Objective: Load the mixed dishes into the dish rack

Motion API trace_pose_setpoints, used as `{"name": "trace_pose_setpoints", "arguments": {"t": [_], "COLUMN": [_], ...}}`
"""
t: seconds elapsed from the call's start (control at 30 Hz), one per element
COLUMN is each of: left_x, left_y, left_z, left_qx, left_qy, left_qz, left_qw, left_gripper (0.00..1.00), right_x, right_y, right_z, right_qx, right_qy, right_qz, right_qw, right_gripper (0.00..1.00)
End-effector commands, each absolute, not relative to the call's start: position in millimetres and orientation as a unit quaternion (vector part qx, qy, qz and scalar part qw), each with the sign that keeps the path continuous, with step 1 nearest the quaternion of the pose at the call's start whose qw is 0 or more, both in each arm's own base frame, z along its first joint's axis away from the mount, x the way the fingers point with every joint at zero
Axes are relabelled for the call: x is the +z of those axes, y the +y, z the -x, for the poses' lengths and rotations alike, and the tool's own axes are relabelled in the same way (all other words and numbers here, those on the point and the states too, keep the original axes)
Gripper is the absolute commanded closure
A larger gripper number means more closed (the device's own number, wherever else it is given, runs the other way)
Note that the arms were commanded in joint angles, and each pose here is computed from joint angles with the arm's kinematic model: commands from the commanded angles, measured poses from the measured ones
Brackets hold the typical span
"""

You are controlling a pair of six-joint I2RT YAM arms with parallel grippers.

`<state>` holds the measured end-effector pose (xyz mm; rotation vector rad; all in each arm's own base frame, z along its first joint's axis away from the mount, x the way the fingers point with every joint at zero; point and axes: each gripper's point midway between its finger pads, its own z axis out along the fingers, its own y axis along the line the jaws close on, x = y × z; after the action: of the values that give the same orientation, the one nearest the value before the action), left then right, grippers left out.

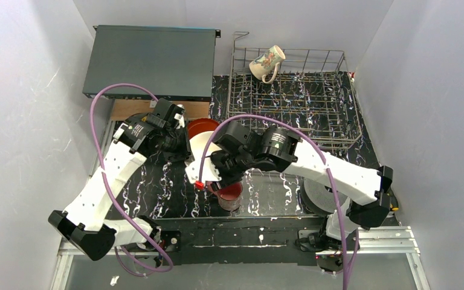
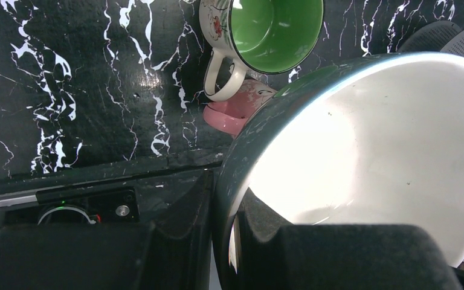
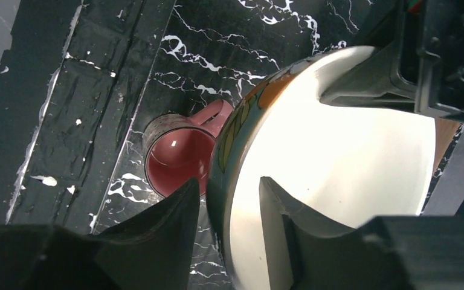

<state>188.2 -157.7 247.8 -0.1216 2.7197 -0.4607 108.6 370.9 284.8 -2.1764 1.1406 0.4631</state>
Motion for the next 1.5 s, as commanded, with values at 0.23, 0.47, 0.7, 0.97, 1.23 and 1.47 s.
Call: {"name": "trace_pose_setpoints", "arguments": {"t": [0.23, 0.47, 0.7, 0.97, 1.23, 1.47], "left_x": [275, 274, 281, 306, 373, 387], "left_y": [-173, -179, -180, -182, -142, -126], "left_z": [-191, -191, -191, -185, -195, -185], "left_qx": [-0.227, -0.24, -0.255, -0.3, -0.267, -0.289], "left_qy": [0.947, 0.945, 0.937, 0.911, 0.857, 0.811], "left_qz": [0.035, 0.038, 0.038, 0.001, 0.021, 0.032], "left_qw": [0.225, 0.217, 0.234, 0.283, 0.44, 0.508], "left_gripper": [1.0, 1.0, 1.0, 0.28, 0.02, 0.02], "right_x": [278, 272, 287, 317, 350, 406], "right_y": [386, 384, 398, 391, 367, 342], "right_z": [-123, -120, -128, -112, -126, -171], "right_qx": [0.147, 0.146, 0.166, 0.242, 0.326, 0.424], "right_qy": [0.457, 0.464, 0.491, 0.484, 0.511, 0.53], "right_qz": [0.814, 0.82, 0.77, 0.707, 0.619, 0.476], "right_qw": [0.327, 0.301, 0.372, 0.454, 0.5, 0.559], "right_gripper": [0.63, 0.99, 0.99, 0.99, 0.99, 0.99]}}
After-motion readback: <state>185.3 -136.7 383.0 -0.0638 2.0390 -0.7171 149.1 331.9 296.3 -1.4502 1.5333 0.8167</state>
